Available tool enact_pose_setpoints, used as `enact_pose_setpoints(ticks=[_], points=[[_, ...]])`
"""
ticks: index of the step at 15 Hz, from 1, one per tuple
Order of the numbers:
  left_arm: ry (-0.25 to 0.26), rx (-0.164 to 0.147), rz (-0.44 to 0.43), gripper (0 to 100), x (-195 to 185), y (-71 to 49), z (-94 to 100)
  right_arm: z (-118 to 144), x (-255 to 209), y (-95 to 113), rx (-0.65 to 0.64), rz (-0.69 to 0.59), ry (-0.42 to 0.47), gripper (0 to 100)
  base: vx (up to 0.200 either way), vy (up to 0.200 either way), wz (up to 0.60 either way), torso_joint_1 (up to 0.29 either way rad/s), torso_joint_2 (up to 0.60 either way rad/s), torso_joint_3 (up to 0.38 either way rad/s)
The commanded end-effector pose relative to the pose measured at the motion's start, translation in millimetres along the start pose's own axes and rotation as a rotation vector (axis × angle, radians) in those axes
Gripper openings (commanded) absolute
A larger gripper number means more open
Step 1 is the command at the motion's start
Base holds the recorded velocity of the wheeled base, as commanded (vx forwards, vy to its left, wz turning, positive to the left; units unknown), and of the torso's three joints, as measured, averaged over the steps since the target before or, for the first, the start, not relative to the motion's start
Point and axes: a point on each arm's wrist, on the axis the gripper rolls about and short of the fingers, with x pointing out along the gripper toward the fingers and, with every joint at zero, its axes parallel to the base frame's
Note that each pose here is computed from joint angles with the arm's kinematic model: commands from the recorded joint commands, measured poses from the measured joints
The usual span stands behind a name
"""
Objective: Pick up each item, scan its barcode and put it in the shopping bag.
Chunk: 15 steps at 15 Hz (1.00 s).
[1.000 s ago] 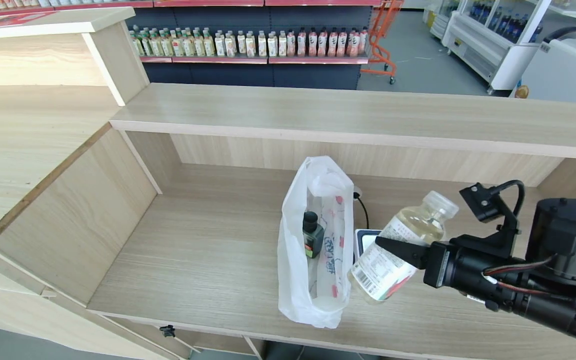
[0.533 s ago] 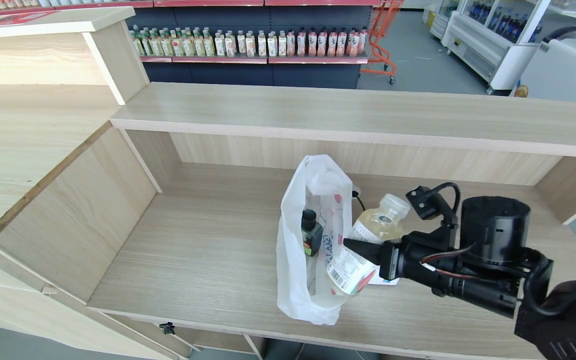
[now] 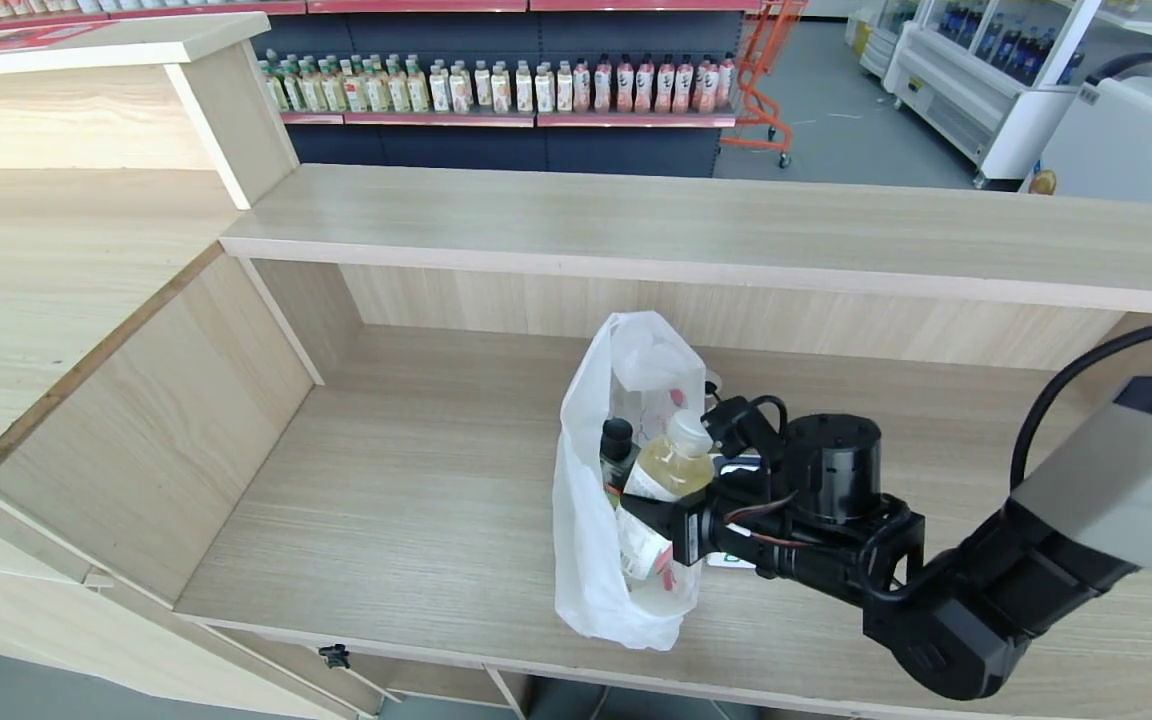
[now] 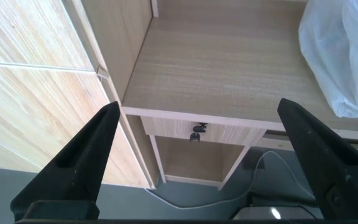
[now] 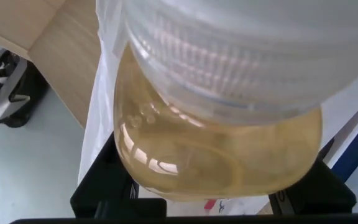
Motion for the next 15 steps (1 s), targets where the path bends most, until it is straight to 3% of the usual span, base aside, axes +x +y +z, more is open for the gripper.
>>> enact_pose_setpoints(ticks=[1,8,9,12,15], points=[[0.0,0.0,0.001,100,0,0.0,0.0,-13,9,-4,-0.015,-0.005,0.033,0,0.0,0.0,0.0,0.0,0.0,0.0],[0.0,0.0,-0.001,100,0,0.0,0.0,-44,28,-14,-0.155,-0.011,-0.002,0,0.0,0.0,0.0,0.0,0.0,0.0],[0.0,0.0,0.002,100,0,0.0,0.0,-45,29,-14,-0.158,-0.009,0.0,100,0.0,0.0,0.0,0.0,0.0,0.0],[0.0,0.0,0.002,100,0,0.0,0.0,-39,26,-11,-0.105,-0.004,-0.012,100,0.0,0.0,0.0,0.0,0.0,0.0],[0.0,0.0,0.001,100,0,0.0,0.0,-17,8,-2,0.124,0.015,-0.056,100,0.0,0.0,0.0,0.0,0.0,0.0]])
